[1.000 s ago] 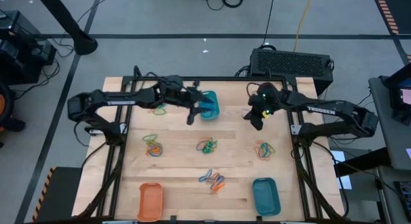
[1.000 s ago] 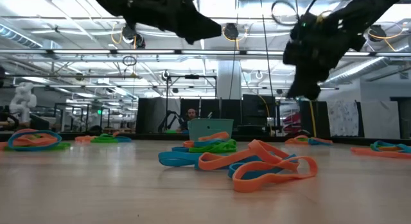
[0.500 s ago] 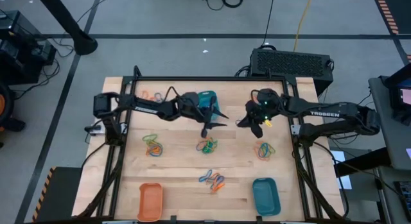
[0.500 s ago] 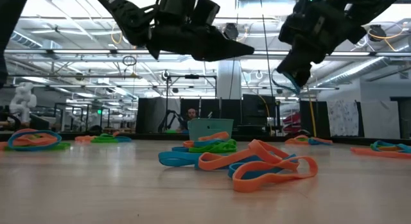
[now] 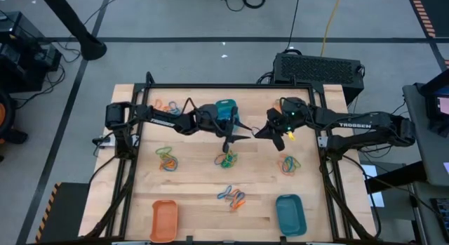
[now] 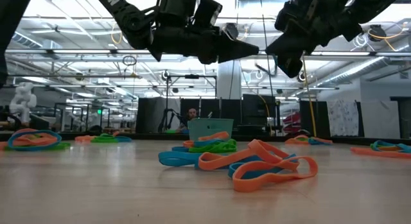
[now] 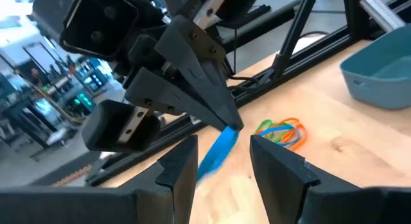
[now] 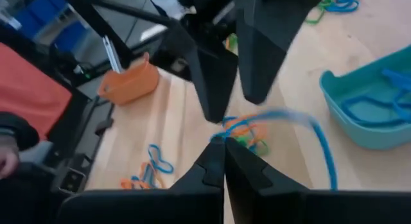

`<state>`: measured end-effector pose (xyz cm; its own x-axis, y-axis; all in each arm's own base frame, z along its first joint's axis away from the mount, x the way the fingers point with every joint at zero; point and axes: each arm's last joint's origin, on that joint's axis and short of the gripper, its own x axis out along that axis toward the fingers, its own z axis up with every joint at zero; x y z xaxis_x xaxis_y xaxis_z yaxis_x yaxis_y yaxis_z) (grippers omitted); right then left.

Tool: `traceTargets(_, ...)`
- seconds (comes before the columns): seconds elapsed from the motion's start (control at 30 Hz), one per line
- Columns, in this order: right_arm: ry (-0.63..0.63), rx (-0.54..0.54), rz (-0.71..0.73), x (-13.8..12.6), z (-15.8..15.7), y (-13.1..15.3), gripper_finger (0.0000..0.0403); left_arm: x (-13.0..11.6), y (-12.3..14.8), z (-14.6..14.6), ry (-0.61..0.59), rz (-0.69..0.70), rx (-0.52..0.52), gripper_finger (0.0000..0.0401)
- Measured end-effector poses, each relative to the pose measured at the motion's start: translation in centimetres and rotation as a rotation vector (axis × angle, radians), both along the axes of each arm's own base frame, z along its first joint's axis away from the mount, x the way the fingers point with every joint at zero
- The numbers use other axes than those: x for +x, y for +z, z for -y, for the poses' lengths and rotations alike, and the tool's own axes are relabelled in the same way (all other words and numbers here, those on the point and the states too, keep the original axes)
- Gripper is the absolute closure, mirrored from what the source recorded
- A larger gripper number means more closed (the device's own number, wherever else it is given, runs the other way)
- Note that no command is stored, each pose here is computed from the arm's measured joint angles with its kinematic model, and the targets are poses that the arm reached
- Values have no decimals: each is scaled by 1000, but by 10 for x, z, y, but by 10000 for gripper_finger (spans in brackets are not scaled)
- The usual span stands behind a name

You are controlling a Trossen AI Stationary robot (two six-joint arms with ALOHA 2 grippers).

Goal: Sort rubber bands into baskets
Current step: Put the blue rubber band into the top blue bin

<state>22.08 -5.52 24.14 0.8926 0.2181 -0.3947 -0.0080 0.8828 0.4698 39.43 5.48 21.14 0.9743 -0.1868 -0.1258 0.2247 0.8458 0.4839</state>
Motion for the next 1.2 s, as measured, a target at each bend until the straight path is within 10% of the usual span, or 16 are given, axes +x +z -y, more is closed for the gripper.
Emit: traceTargets(1.2, -23, 18, 93, 4, 1, 10, 403, 2, 5, -1, 42, 33, 42, 285)
